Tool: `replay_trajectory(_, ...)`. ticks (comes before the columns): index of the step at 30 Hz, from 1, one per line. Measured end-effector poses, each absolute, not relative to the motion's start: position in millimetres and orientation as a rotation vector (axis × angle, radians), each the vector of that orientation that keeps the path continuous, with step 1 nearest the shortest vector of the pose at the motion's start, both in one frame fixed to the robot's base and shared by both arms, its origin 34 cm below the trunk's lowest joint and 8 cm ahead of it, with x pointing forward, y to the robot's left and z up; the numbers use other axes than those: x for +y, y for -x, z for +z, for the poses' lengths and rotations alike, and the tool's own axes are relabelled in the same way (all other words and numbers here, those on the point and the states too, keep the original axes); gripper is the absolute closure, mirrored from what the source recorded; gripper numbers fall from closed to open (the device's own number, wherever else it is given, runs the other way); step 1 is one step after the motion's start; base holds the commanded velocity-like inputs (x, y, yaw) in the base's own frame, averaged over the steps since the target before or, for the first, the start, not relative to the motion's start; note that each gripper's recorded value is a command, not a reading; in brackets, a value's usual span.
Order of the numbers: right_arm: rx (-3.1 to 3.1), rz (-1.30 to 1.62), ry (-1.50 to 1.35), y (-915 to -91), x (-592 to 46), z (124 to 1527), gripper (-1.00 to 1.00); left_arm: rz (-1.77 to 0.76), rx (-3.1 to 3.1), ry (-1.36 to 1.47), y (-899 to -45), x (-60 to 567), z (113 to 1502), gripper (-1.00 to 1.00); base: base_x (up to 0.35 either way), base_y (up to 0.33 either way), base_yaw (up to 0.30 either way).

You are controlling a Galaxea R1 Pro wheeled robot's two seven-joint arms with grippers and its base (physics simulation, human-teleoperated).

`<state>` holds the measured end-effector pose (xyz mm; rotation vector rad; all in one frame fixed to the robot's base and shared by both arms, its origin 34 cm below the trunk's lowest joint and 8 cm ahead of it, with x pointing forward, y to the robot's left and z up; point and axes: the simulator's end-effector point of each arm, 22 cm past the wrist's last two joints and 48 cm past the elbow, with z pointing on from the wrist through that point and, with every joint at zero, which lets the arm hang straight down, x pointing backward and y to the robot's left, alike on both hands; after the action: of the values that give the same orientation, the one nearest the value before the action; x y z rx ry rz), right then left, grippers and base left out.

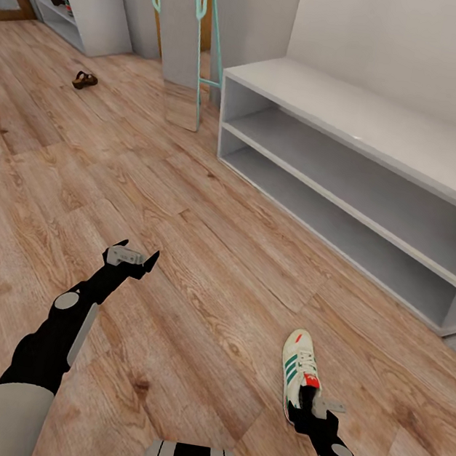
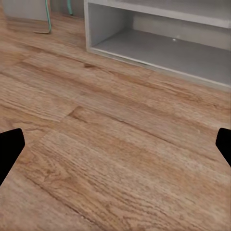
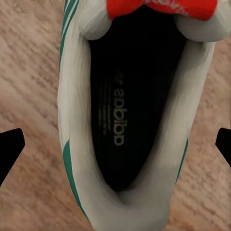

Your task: Pick up the two gym shoes and the two sandals from the corridor floor and place them onto the hallstand (shoe rack) in the corridor, making sure they are on the rack and not on the floor. Arrange them so the two gym shoes are next to each other and the two sandals are next to each other.

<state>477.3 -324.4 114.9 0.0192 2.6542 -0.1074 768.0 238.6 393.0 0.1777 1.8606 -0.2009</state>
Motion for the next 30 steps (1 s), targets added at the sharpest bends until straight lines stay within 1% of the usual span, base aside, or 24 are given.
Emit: replay_trajectory(30,2.735,-0.111,-0.018,-444.7,-324.6,82.7,-1.00,-0.213,1.942,-0.171,-756.9,238.2,335.9,-1.00,0.000,0.000,0.000)
